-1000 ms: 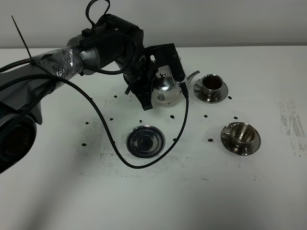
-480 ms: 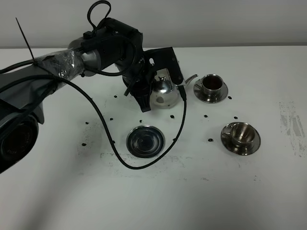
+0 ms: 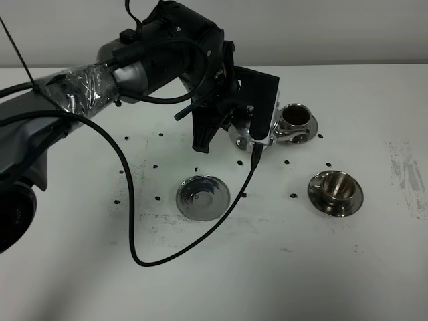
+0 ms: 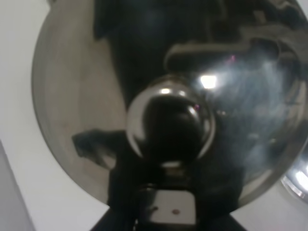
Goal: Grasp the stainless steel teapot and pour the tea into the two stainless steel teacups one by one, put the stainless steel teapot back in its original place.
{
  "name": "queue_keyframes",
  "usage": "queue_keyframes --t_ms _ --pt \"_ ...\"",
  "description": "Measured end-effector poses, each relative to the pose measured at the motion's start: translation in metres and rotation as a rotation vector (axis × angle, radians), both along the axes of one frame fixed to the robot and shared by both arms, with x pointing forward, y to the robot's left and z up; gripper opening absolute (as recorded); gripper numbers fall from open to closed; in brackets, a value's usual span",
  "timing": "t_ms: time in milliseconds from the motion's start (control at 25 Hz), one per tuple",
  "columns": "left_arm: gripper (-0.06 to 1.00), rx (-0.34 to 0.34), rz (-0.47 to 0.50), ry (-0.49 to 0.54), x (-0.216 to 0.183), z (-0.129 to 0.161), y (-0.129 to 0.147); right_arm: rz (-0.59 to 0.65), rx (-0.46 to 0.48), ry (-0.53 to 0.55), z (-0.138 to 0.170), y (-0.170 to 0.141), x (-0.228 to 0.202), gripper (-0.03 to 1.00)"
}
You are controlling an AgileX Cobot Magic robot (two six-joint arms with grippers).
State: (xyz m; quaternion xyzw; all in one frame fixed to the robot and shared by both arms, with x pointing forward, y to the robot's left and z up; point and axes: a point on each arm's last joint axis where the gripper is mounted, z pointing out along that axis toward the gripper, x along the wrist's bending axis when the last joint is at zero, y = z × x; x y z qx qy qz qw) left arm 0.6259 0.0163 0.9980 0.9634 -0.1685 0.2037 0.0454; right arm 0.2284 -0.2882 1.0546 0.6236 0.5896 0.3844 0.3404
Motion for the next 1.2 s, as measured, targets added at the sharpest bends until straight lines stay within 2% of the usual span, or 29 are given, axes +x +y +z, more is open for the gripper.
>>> queue_keyframes --t_ms 160,440,800,1200 --pt "0.19 0.08 -0.119 -0.054 -0.004 0.0 -0.007 0.0 0.0 0.0 0.0 0.0 0.0 0.44" --pt "0.19 0.12 -0.239 -0.069 -0.006 -0.021 -0.029 0.0 0.0 0.0 0.0 0.0 0.0 0.44" --pt "0.19 0.136 -0.282 -0.112 0.002 -0.032 -0.056 0.0 0.0 0.001 0.0 0.0 0.0 0.44" --pt "0.19 0.242 -0.32 -0.211 -0.007 -0.027 -0.068 0.0 0.0 0.001 0.0 0.0 0.0 0.44"
